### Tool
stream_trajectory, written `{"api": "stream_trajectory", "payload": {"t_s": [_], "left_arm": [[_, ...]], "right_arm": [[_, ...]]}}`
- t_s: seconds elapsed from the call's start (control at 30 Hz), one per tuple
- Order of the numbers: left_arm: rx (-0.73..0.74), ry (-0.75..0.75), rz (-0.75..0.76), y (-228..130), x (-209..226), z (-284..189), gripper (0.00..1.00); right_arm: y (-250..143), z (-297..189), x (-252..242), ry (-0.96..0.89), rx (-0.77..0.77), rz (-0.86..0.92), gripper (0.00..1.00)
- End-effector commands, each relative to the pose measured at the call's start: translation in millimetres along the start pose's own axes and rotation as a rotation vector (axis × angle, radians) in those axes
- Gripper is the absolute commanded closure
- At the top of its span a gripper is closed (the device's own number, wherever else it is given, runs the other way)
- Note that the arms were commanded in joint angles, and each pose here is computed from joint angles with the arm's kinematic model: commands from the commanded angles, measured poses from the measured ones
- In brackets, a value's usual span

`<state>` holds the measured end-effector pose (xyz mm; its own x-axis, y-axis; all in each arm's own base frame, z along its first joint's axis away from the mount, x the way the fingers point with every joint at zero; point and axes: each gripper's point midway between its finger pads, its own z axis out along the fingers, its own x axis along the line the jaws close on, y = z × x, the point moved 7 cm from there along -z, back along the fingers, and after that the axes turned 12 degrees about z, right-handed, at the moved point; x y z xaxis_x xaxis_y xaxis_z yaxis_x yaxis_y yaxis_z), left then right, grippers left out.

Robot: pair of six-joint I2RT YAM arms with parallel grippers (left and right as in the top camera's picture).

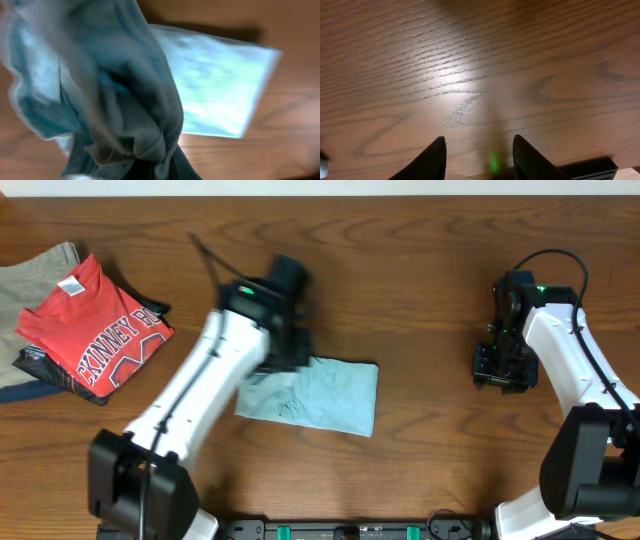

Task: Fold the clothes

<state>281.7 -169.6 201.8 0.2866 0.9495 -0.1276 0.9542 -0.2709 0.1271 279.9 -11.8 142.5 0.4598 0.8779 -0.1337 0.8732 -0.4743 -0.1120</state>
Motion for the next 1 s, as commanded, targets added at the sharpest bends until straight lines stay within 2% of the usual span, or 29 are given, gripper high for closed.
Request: {"api": "stream_trajectory", "payload": {"t_s": [0.0, 0.23, 0.5, 0.67, 0.97], "left_arm": [[-0.006, -0.019, 0.037, -2, -39, 8, 0.94], [0.049, -0.019, 0.098, -11, -79, 39, 0.94], [0.064, -0.012, 0.113, -10, -82, 49, 0.94], [0.051, 0.004, 0.089, -4, -60, 35, 0.94], [-0.024, 0.110, -0.010, 11, 9, -36, 0.94]], "right_arm": [[3, -9, -1, 0.008, -0.036, -0.011, 0.59], [2, -9, -1, 0.010, -0.035, -0.019, 0.59], [2, -9, 0, 0.014, -0.033, -0.026, 0.57], [-2, -10, 10, 0.112, 0.004, -0.147, 0.57], [-1, -10, 10, 0.115, -0.006, -0.148, 0.57]]}}
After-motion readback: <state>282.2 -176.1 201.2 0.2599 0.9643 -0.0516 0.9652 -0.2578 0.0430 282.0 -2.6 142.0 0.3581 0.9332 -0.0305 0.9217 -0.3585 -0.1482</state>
